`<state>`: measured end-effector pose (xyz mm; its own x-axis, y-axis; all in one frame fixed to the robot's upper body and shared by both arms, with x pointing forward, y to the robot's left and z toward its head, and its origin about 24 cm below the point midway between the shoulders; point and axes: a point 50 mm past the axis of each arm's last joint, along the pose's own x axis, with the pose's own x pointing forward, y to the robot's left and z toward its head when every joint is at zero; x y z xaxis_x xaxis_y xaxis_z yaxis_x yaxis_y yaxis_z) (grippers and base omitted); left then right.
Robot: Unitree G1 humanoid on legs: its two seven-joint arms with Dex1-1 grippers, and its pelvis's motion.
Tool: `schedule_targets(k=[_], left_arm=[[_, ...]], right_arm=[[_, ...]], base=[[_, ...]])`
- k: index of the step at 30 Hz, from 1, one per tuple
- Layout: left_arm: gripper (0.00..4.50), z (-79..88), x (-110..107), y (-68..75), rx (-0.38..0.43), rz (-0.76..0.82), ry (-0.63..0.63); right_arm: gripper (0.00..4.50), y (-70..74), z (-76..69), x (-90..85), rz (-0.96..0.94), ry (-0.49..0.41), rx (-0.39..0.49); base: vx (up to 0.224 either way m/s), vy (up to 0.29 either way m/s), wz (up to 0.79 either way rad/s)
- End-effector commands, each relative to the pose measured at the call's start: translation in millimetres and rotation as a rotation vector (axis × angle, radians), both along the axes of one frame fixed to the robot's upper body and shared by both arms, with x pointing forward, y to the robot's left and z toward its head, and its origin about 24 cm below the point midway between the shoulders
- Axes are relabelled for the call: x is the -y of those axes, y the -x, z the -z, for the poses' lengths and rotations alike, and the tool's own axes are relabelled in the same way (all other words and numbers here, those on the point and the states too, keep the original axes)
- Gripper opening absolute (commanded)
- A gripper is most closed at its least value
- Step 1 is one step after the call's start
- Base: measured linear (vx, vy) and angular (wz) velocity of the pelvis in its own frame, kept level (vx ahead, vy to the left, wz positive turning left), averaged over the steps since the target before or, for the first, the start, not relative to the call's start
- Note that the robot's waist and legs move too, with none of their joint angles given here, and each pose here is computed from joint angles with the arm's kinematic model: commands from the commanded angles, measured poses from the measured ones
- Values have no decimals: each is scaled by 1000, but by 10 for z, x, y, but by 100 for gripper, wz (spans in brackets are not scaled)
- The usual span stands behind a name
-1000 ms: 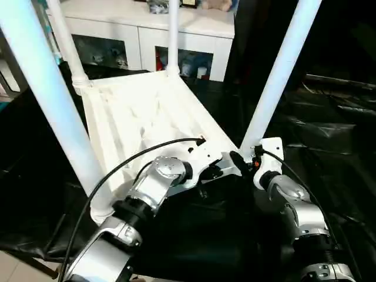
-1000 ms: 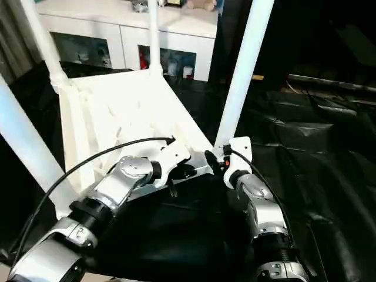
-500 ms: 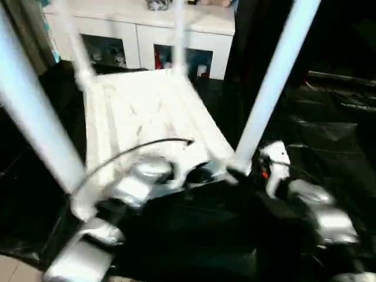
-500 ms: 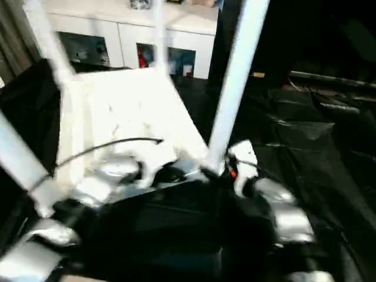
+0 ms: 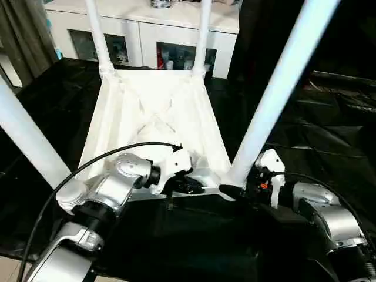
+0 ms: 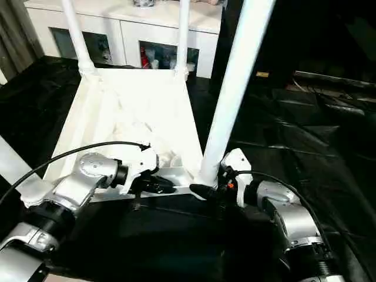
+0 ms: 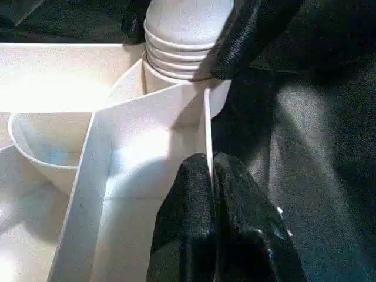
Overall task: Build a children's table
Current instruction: Rotate leg to tighten
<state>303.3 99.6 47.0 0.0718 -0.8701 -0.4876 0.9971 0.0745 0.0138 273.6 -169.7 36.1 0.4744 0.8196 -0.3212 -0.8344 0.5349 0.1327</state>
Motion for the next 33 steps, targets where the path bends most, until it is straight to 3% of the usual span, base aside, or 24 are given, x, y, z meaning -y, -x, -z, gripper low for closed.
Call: schedule_targets(k=[1, 5, 12, 19, 20, 23, 29, 31, 33], left_arm=[[0, 96, 30, 65, -50, 19, -6], [0, 96, 14, 59, -50, 11, -10], [0, 137, 20, 36, -46, -51, -22], [0, 154, 251, -181, 24, -325, 9], [0, 160, 344, -238, 44, -406, 8], [0, 159, 506, -265, 65, -462, 6], [0, 169, 664, -187, 62, -390, 10], [0, 184, 649, -171, 61, -359, -4], [0, 190, 619, -174, 54, -350, -13]], right_arm=[[307, 11, 15, -29, -42, 7, -9], [279, 8, 22, -28, -41, 4, -10], [271, 26, 102, -32, 1, -1, -23], [269, -129, 252, -101, 338, -4, -34], [269, -197, 287, -159, 490, -7, -48], [269, -262, 324, -305, 653, -34, -80], [269, -267, 306, -521, 578, -11, -39], [269, -270, 258, -538, 553, -59, -24], [325, -271, 214, -533, 531, -96, -16]], base=[[0, 0, 0], [0, 0, 0], [0, 0, 0], [0, 0, 0], [0, 0, 0], [0, 0, 0], [0, 0, 0], [0, 0, 0], [0, 0, 0]])
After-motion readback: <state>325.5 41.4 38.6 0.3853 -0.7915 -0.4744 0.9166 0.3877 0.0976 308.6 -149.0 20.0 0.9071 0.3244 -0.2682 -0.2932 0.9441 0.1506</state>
